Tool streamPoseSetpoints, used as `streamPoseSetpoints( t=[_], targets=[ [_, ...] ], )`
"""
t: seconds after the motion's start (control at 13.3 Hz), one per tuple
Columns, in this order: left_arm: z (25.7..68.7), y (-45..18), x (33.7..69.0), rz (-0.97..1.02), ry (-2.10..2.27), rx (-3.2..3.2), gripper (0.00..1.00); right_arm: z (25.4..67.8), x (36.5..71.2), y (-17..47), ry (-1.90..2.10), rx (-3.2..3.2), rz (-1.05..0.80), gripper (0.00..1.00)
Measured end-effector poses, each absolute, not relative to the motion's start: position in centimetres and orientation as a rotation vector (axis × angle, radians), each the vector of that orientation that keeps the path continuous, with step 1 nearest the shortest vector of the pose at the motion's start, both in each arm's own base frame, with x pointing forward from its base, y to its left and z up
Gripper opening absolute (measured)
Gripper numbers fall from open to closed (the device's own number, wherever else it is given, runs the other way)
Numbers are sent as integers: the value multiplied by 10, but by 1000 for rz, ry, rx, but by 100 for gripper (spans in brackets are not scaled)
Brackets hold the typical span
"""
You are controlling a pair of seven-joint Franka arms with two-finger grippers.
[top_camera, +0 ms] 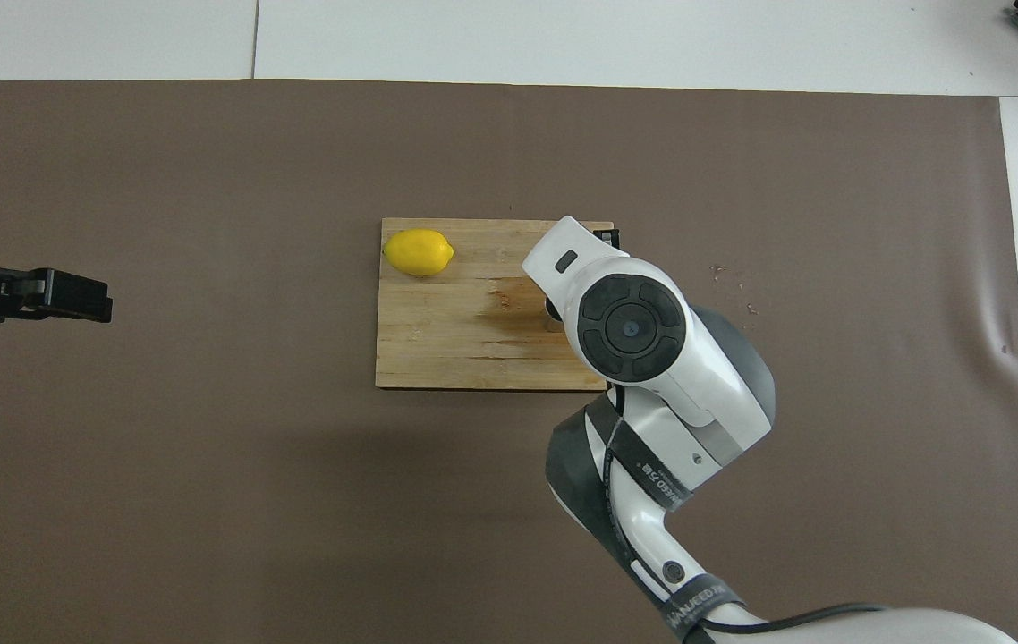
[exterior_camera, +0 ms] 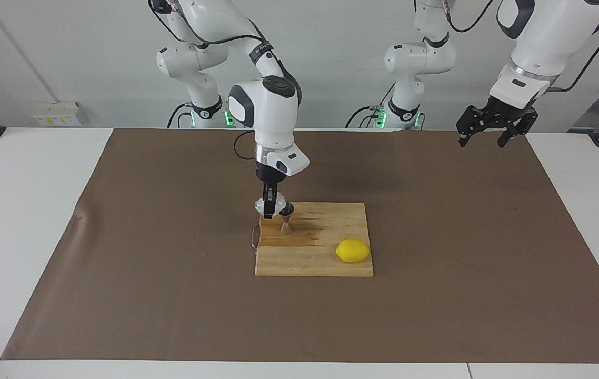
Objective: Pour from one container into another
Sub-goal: 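Tilt the white cup over the metal cup with the right gripper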
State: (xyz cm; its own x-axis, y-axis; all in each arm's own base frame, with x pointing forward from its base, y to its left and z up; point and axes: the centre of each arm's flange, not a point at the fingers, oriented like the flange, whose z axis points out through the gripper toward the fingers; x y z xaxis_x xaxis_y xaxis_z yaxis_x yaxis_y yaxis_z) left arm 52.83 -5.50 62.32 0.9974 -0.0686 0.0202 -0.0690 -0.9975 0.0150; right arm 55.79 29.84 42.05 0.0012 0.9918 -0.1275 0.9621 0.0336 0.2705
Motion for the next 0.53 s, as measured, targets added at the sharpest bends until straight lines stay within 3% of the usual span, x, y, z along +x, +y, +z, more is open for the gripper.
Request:
streamPoseSetpoints(
  t=[0.53],
  targets=[
    [623,-55,528,30,-108,3124,100,431,563,286,1968,2090,188,51]
  ],
)
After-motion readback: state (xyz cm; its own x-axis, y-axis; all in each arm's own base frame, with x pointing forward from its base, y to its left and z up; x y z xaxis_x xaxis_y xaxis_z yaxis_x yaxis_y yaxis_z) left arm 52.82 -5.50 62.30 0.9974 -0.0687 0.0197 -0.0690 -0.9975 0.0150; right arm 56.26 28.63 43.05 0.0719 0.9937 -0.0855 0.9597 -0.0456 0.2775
